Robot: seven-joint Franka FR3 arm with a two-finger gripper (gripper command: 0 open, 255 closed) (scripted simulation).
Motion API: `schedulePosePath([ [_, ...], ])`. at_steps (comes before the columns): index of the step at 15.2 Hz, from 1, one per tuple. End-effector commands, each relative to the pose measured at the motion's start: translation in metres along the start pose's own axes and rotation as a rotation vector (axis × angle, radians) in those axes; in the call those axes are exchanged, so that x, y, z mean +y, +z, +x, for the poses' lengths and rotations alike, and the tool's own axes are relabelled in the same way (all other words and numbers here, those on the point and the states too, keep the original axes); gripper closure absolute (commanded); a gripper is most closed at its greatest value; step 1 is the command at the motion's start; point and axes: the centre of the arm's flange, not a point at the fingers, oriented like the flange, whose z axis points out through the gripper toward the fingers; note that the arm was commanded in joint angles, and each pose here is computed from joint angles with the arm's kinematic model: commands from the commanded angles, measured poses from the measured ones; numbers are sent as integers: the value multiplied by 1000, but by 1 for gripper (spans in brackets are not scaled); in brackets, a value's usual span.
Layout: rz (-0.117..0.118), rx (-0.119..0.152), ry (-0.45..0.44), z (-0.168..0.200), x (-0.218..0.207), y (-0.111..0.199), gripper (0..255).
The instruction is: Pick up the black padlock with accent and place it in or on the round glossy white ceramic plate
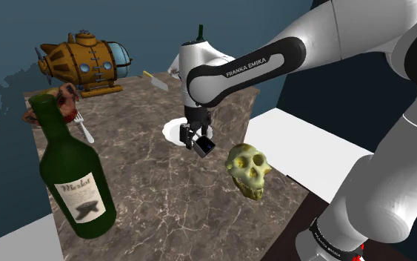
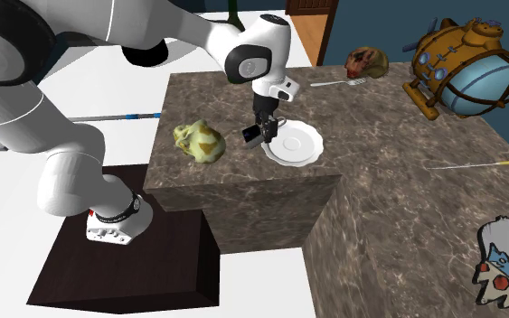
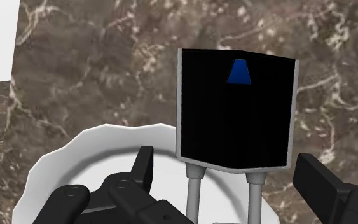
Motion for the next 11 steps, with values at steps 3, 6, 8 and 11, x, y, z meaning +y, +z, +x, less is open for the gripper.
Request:
schedulePosePath([
  [3, 0, 0, 0, 0, 0, 0, 255],
  [6, 0, 0, 0, 0, 0, 0, 255],
  [8, 0, 0, 0, 0, 0, 0, 255],
  [11, 0, 0, 0, 0, 0, -5, 255],
])
